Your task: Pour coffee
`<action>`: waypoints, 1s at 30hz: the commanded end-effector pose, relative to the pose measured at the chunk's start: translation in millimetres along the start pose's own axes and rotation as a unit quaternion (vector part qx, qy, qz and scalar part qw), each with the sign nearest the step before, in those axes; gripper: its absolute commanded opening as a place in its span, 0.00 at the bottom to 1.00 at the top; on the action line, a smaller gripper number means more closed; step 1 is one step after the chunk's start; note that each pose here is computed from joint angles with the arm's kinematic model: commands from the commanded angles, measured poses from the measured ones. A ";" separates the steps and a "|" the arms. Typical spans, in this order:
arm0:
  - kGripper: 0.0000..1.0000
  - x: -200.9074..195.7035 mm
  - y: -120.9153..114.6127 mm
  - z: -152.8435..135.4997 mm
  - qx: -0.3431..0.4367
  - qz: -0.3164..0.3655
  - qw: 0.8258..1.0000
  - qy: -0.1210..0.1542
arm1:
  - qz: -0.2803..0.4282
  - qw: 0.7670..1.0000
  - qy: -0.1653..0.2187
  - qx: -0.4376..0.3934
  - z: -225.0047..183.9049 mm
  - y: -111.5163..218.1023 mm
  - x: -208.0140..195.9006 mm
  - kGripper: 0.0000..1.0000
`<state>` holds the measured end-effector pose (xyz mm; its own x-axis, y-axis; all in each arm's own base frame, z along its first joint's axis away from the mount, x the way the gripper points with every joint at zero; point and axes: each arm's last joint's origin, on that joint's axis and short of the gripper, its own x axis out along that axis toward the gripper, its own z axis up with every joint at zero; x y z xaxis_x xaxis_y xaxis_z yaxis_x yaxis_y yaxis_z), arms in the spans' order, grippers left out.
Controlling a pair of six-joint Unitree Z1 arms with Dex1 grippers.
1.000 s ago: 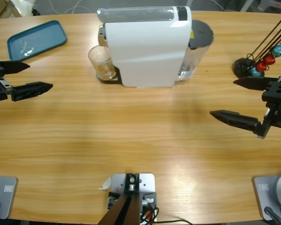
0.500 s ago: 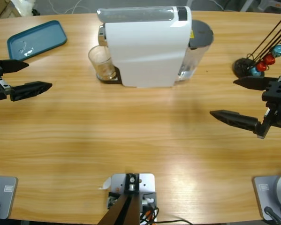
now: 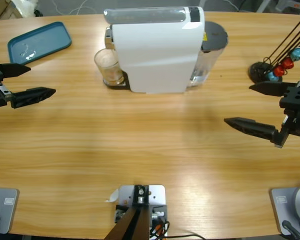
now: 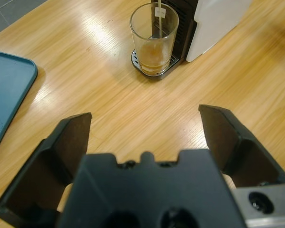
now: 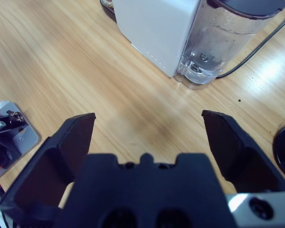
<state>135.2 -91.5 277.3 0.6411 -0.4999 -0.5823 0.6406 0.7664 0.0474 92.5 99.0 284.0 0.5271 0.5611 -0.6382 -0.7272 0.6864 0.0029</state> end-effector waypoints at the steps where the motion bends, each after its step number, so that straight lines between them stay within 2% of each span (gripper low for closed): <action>1: 0.98 1.6 -0.5 -11.1 0.004 0.002 1.000 0.012 | -0.003 1.000 0.006 -0.004 -12.1 0.5 0.4 1.00; 30: 0.98 3.9 -0.5 -11.0 0.009 0.000 1.000 0.017 | -0.003 1.000 0.007 -0.004 -11.9 0.5 1.3 1.00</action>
<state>135.2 -91.5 277.3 0.6411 -0.4999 -0.5824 0.6443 0.7628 0.0545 92.5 99.0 284.0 0.5270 0.5611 -0.6383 -0.7272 0.6864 0.0029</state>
